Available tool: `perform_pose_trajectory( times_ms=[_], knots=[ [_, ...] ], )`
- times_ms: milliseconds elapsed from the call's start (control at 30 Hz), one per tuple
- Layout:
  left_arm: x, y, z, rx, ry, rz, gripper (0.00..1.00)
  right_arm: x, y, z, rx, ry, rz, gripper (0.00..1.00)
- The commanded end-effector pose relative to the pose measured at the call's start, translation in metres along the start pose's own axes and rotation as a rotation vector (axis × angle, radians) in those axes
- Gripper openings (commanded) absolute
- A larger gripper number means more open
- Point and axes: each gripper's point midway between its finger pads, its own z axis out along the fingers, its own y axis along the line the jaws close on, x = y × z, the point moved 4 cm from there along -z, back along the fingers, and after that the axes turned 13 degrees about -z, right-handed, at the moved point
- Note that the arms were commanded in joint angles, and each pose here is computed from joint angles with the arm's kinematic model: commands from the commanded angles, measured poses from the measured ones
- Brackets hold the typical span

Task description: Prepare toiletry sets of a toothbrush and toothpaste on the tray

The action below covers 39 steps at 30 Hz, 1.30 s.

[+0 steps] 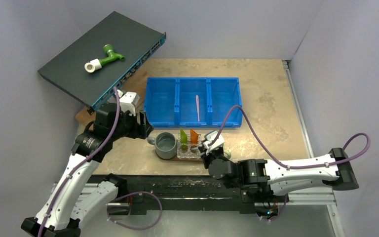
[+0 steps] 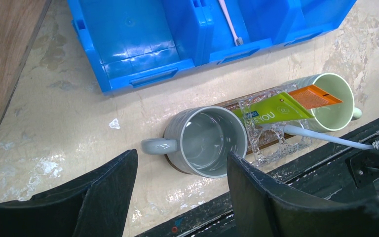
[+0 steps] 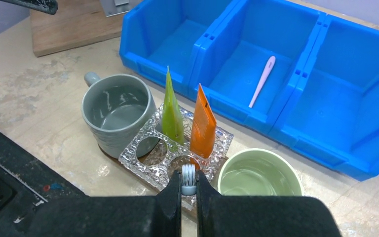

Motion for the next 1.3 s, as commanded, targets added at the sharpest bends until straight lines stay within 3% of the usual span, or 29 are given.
perform_pose_trajectory(
  times_ms=[0,533,1067,1267],
  knots=[
    [-0.006,-0.002,0.003,0.02,-0.028,0.021,0.65,-0.003,-0.004,0.001,0.101,-0.046,0.074,0.0],
    [-0.006,-0.003,0.003,0.021,-0.026,0.019,0.65,0.013,-0.002,0.0,0.131,-0.084,0.177,0.0],
    [-0.005,-0.004,0.004,0.027,-0.021,0.019,0.65,0.028,0.0,-0.002,0.205,-0.074,0.164,0.0],
    [-0.006,-0.004,0.004,0.03,-0.02,0.017,0.65,0.03,0.003,-0.004,0.204,-0.072,0.161,0.17]
  ],
)
